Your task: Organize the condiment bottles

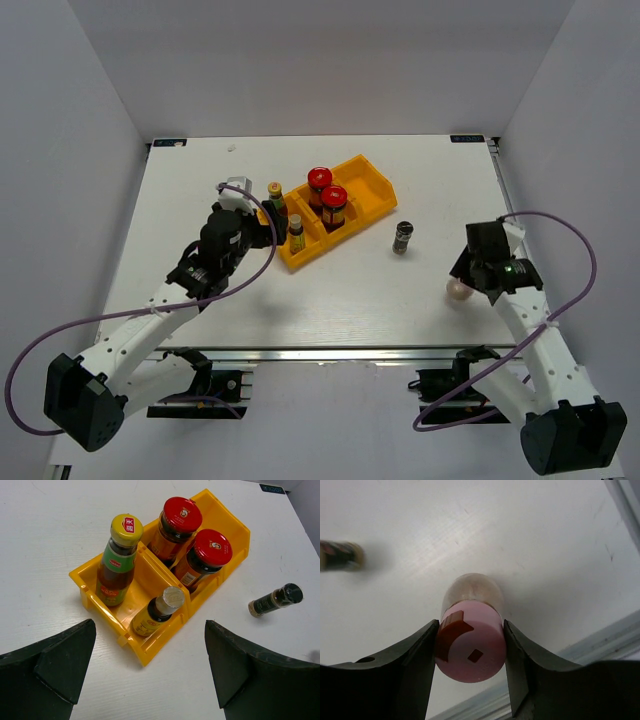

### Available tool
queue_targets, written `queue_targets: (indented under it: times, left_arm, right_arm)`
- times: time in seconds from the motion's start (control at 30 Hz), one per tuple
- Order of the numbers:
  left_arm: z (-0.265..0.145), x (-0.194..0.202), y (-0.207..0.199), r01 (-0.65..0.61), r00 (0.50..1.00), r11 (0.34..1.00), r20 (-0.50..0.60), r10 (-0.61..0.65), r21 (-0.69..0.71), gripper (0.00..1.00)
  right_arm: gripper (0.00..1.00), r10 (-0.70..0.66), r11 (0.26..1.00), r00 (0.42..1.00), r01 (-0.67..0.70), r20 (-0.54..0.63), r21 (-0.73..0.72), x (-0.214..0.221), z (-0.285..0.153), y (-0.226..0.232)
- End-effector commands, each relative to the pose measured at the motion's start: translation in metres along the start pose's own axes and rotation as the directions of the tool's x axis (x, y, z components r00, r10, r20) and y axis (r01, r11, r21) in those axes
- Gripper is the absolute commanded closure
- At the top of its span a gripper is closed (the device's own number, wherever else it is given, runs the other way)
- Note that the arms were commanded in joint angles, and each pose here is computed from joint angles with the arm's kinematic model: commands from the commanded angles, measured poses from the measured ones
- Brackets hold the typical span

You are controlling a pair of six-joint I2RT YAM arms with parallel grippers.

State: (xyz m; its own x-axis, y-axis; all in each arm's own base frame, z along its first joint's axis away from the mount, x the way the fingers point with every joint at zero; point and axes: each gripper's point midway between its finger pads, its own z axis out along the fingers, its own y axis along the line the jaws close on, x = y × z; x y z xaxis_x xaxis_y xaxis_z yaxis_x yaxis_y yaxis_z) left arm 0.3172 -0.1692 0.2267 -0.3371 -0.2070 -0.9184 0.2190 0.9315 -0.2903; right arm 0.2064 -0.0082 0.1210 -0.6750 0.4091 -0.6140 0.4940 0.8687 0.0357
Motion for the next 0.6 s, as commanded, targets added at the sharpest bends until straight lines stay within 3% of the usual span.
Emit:
queue_targets:
  times: [0.0, 0.2, 0.37, 0.47, 0.5, 0.57]
  left_arm:
    - [-0.002, -0.004, 0.004, 0.012, 1.0, 1.0, 0.024, -0.012, -0.016, 0.02]
    - [-0.015, -0.008, 0.022, 0.04, 0.998, 0.994, 0.052, -0.035, -0.102, 0.02]
    - [-0.025, -0.008, 0.038, 0.063, 0.996, 0.982, 0.069, -0.052, -0.175, 0.02]
    - [-0.029, -0.005, 0.053, 0.075, 0.996, 0.966, 0.068, -0.06, -0.246, 0.02]
    - [-0.029, -0.005, 0.058, 0.086, 0.995, 0.961, 0.066, -0.071, -0.263, 0.02]
    - [-0.027, -0.005, 0.067, 0.113, 0.993, 0.954, 0.069, -0.097, -0.278, 0.02]
  right_arm:
    - [0.85, 0.039, 0.993, 0.976, -0.014, 0.216, -0.117, -0.079, -0.025, 0.034]
    - [0.89, 0.045, 0.971, 0.952, 0.03, 0.304, -0.238, -0.152, -0.041, 0.088]
    - [0.92, 0.058, 0.916, 0.931, 0.094, 0.362, -0.389, -0.21, -0.044, 0.164]
    - [0.92, -0.031, 0.912, 0.933, 0.174, 0.358, -0.373, -0.215, -0.026, 0.209]
    - [0.92, -0.04, 0.902, 0.911, 0.211, 0.411, -0.378, -0.234, -0.039, 0.225]
    - [0.92, -0.117, 0.886, 0.913, 0.274, 0.39, -0.375, -0.225, -0.017, 0.263]
